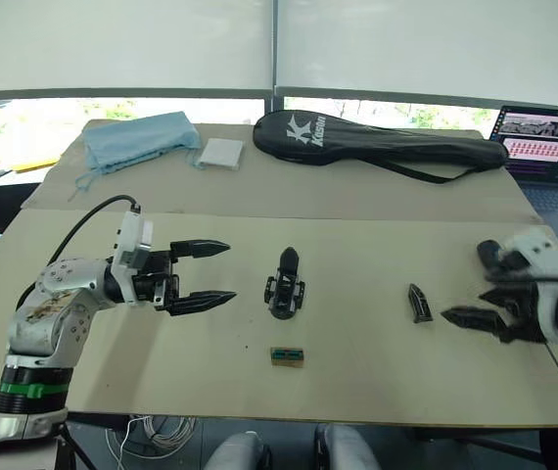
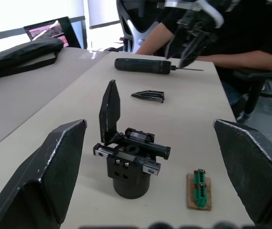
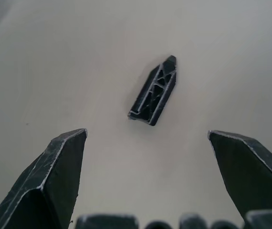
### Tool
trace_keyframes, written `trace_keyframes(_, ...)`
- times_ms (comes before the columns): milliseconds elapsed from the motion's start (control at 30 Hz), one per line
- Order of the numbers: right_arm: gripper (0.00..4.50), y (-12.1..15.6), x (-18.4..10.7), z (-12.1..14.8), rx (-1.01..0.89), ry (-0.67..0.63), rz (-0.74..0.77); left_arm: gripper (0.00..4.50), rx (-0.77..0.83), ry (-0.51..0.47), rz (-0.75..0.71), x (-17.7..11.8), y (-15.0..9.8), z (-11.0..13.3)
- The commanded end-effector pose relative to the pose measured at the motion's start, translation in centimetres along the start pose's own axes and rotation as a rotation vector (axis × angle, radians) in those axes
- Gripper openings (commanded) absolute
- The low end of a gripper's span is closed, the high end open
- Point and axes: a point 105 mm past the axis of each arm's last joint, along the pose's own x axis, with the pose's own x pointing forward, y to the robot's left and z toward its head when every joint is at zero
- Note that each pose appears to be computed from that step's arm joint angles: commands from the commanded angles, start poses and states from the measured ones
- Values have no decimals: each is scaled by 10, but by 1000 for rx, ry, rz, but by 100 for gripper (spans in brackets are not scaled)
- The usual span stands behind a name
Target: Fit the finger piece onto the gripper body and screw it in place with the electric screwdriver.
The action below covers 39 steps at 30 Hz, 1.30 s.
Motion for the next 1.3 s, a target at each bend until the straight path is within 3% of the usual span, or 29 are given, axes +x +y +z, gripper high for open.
trace_keyframes(33,450,-3,12,7,69,88,25,449,37,-22,-6,4,-4,10)
trace_keyframes(233,450,-17,34,20,111,157,-38,449,33,-18,-12,7,-9,8)
trace_keyframes(500,450,-19,52,10,78,284,-67,449,32,-6,-25,9,-17,5)
trace_keyframes(700,450,-12,67,11,126,278,-20,449,32,-7,-36,12,-22,6)
trace_keyframes(1067,450,-17,80,-6,137,331,-79,449,36,-5,-34,13,-25,6)
trace_keyframes(1300,230,-5,80,-16,85,353,-31,450,38,0,-30,10,-25,5)
